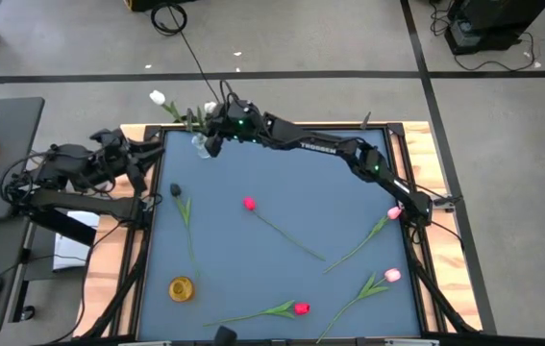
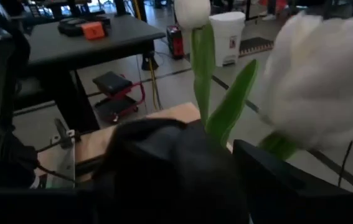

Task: Sort flowers into vase by color
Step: Put the right black tulip into the transparent vase, then put the black tulip into the transparent flower vase

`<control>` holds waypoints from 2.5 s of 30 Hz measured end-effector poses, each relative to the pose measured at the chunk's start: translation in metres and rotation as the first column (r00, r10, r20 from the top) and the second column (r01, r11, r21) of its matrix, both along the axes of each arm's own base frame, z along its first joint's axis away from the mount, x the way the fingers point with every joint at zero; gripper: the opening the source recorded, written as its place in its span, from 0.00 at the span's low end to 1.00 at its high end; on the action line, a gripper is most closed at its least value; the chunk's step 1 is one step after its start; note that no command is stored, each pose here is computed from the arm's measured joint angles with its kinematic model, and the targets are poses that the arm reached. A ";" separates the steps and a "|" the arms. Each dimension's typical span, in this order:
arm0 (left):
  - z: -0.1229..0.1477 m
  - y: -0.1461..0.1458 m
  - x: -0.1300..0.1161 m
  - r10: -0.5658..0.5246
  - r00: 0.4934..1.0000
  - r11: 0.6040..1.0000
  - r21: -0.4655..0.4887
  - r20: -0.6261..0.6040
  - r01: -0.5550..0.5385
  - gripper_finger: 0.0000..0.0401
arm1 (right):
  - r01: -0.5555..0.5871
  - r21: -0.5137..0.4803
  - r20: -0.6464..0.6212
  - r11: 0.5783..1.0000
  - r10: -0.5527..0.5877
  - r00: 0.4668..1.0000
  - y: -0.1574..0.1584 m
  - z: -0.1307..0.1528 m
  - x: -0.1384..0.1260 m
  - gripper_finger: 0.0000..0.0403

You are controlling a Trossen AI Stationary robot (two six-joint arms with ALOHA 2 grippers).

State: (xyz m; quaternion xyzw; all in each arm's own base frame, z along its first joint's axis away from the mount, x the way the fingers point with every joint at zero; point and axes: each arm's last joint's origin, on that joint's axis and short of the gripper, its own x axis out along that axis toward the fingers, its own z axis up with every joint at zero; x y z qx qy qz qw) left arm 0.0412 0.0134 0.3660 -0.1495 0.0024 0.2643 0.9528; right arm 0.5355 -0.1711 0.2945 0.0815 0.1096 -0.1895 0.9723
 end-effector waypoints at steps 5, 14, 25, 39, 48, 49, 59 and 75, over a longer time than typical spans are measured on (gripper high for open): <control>-0.006 0.000 0.004 0.009 0.998 0.999 -0.038 -0.059 -0.012 0.34 | -0.005 0.007 -0.059 1.000 0.005 0.998 0.008 0.013 -0.009 0.54; -0.010 -0.001 0.017 0.011 0.992 0.999 -0.048 -0.128 -0.017 0.34 | -0.034 -0.079 -0.024 0.996 0.032 0.999 0.022 0.059 -0.027 0.55; -0.026 -0.002 0.027 0.011 0.965 0.987 -0.154 -0.262 -0.053 0.34 | 0.001 0.012 -0.030 1.000 0.000 1.000 0.038 0.117 -0.073 0.57; -0.045 -0.005 0.051 0.076 0.928 0.888 -0.399 -0.364 -0.229 0.34 | 0.063 0.237 -0.305 0.970 0.013 0.952 0.081 0.062 -0.088 0.57; -0.064 -0.016 0.074 0.073 0.871 0.751 -0.548 -0.486 -0.369 0.34 | 0.167 0.373 -0.272 0.913 -0.064 0.960 0.107 0.032 -0.142 0.53; -0.066 -0.018 0.078 0.074 0.865 0.744 -0.550 -0.496 -0.379 0.34 | 0.166 0.408 -0.251 0.898 -0.065 0.966 0.110 0.028 -0.150 0.52; -0.089 -0.038 0.112 0.073 0.796 0.650 -0.577 -0.600 -0.495 0.34 | 0.110 0.637 -0.095 0.763 -0.064 0.993 0.141 -0.023 -0.200 0.52; -0.130 -0.050 0.146 0.062 0.597 0.451 -0.511 -0.800 -0.732 0.34 | 0.048 0.647 -0.148 0.761 0.063 0.987 0.172 -0.037 -0.207 0.53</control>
